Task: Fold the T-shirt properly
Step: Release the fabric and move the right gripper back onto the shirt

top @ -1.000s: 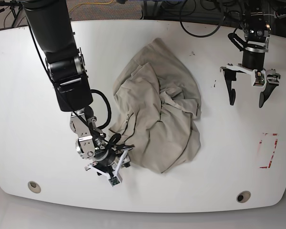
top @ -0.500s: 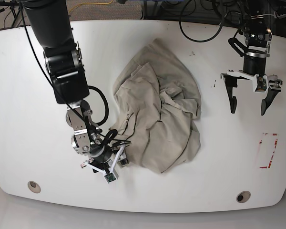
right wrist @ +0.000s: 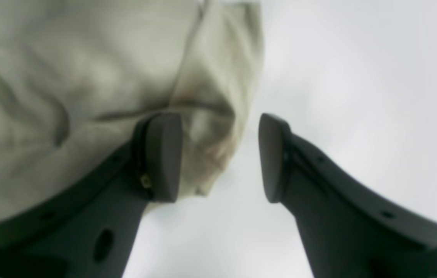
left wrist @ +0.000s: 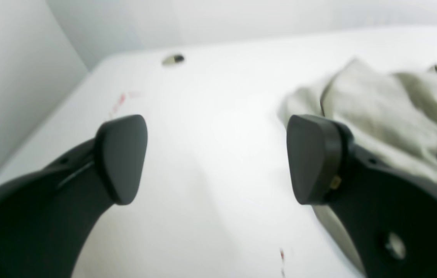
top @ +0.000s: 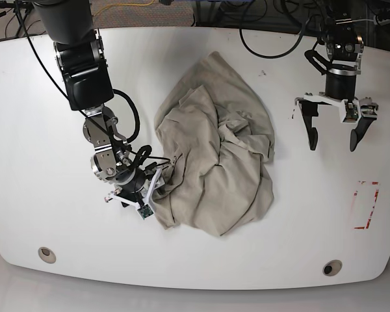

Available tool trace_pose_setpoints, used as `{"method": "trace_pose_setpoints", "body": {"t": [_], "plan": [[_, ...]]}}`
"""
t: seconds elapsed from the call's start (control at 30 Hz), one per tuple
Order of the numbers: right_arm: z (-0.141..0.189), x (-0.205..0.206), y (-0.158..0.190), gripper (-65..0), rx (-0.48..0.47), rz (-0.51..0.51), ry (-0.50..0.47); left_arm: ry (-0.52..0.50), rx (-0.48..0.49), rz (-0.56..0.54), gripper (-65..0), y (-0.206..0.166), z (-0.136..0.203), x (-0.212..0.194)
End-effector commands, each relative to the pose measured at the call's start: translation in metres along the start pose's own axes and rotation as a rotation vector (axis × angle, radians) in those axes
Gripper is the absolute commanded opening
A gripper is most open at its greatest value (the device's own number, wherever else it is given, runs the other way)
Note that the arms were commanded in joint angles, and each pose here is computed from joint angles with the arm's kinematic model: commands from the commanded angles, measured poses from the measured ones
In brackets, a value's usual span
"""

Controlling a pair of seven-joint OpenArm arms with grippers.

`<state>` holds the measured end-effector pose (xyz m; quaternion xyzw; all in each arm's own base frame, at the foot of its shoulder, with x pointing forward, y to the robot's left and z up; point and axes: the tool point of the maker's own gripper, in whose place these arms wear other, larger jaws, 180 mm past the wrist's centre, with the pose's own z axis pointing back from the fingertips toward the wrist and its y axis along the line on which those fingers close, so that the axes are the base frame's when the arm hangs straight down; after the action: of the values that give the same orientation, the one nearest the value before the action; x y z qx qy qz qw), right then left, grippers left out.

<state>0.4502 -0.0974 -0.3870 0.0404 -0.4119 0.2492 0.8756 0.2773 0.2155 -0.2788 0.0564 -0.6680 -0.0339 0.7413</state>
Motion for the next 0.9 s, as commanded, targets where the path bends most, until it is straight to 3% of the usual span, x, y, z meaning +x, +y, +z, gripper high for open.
{"method": "trace_pose_setpoints", "body": {"t": [0.0, 0.13, 0.33, 0.67, 0.87], "plan": [[0.002, 0.022, -0.004, -35.4, -0.004, 0.006, -0.053, -0.064, 0.001, -0.009, -11.9, 0.001, -0.001, 0.018], [-0.003, 0.004, 0.014, -27.0, 0.031, -0.016, 0.026, -0.049, -0.021, -0.048, -11.5, 0.006, 0.002, 0.015], [-0.001, -0.004, 0.028, -15.3, 0.051, -0.008, 0.062, -0.046, -0.041, -0.076, -11.6, 0.008, 0.001, 0.017], [0.07, 0.001, 0.031, -24.3, -0.009, -0.041, -0.047, -0.057, -0.048, -0.042, -11.4, -0.005, -0.004, 0.021], [0.085, 0.015, 0.039, -21.0, 0.087, -0.133, -0.113, -0.086, -0.029, -0.041, -11.6, 0.002, -0.005, 0.027]]}}
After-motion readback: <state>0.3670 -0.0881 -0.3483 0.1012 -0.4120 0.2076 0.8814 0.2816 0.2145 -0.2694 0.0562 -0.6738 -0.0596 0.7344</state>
